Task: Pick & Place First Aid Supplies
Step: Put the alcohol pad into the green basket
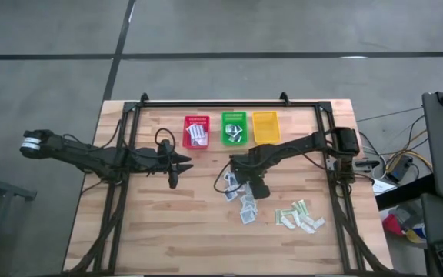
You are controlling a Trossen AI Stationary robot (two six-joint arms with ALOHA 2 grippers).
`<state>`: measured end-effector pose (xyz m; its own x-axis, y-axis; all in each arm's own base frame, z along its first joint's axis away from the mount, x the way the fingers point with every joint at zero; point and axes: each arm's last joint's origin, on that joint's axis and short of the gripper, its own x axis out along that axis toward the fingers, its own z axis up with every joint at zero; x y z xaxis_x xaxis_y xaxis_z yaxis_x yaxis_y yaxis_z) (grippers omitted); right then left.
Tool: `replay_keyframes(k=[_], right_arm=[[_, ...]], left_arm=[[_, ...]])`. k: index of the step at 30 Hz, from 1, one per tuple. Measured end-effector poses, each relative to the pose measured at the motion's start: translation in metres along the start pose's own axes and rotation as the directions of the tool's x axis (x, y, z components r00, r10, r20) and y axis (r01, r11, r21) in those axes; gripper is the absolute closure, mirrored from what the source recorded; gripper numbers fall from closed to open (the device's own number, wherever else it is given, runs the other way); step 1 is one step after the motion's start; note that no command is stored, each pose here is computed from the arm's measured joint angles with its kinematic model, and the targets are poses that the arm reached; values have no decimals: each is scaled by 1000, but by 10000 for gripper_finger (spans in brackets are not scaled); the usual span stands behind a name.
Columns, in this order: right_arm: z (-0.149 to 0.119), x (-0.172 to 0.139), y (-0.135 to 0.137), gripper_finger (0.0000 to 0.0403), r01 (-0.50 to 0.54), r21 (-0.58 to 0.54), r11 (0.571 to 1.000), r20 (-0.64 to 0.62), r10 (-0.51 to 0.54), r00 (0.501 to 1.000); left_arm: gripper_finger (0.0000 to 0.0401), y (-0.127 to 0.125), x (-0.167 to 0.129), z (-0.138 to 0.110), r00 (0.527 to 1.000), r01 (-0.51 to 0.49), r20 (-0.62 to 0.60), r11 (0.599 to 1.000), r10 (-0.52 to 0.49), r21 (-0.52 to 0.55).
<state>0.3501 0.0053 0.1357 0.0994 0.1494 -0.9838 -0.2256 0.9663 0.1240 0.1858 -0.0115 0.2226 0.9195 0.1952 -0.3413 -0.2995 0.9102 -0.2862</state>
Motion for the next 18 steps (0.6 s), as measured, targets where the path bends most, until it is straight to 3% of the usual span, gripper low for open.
replay_keyframes(k=[18], right_arm=[[-1,-4,1,358,-7,1,1000,6,7,1000]], left_arm=[[268,0,0,0,1000,-1,-1,1000,1,1]])
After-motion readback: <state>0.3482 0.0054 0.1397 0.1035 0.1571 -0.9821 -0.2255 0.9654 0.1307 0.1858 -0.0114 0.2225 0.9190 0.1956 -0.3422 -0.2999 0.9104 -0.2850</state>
